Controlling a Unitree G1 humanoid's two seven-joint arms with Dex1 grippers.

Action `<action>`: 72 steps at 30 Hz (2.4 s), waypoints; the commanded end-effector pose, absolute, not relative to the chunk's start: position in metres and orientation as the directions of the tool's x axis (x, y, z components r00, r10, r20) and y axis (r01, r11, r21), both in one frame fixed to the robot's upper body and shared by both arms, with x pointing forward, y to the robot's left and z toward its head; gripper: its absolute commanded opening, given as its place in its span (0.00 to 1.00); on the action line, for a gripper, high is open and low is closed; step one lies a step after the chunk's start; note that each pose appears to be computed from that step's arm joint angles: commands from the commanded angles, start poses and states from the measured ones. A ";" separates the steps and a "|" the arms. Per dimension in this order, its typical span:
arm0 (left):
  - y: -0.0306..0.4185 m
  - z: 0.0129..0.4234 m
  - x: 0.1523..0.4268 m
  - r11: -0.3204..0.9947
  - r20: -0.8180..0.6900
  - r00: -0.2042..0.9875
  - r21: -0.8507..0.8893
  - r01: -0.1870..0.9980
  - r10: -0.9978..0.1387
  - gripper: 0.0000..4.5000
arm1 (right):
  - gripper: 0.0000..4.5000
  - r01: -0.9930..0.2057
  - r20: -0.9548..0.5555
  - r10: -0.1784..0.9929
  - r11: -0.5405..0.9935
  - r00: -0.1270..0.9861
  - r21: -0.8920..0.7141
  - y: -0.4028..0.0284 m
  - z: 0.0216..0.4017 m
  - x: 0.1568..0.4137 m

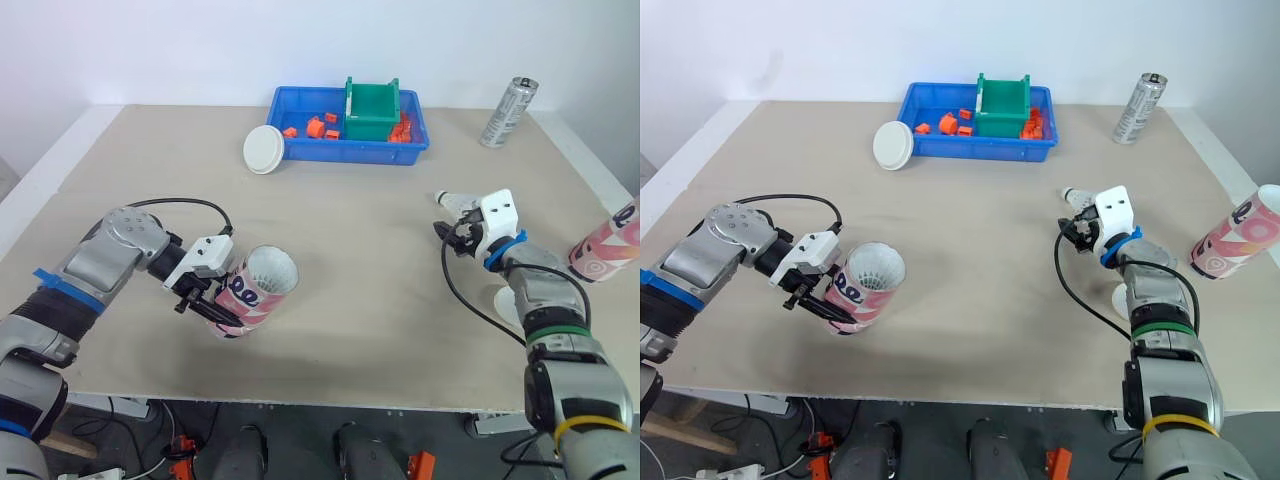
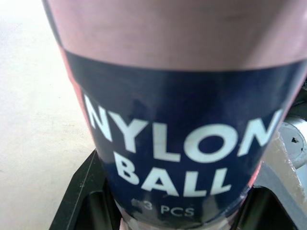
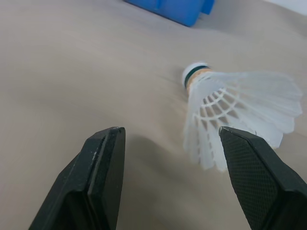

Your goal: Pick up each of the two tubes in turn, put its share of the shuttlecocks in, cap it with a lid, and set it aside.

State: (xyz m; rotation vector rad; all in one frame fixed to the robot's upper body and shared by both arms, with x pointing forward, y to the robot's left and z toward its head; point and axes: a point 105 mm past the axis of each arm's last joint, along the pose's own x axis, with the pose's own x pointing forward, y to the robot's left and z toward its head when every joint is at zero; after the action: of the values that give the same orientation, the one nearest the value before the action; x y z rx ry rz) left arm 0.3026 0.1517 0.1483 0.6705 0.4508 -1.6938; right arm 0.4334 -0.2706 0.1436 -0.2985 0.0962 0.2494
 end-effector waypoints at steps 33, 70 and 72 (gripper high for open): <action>0.154 0.153 0.303 -0.215 -0.651 -0.118 0.072 0.974 -0.750 0.49 | 0.02 -0.750 -0.360 0.929 -0.174 0.091 -0.638 -0.070 0.249 0.264; 0.145 0.159 0.304 -0.228 -0.609 -0.128 0.089 0.969 -0.783 0.49 | 0.00 -0.823 -0.330 0.939 -0.262 -0.097 -0.504 -0.027 0.268 0.275; 0.138 0.166 0.304 -0.233 -0.573 -0.136 0.100 0.967 -0.808 0.49 | 0.00 -0.807 -0.354 0.927 -0.299 -0.120 -0.509 -0.024 0.269 0.272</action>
State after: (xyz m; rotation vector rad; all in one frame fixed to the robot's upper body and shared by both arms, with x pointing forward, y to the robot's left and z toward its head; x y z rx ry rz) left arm 0.3019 0.1419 0.1488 0.6285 0.4228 -1.7166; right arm 0.2820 -0.0288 0.2571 -0.6590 -0.1600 1.7003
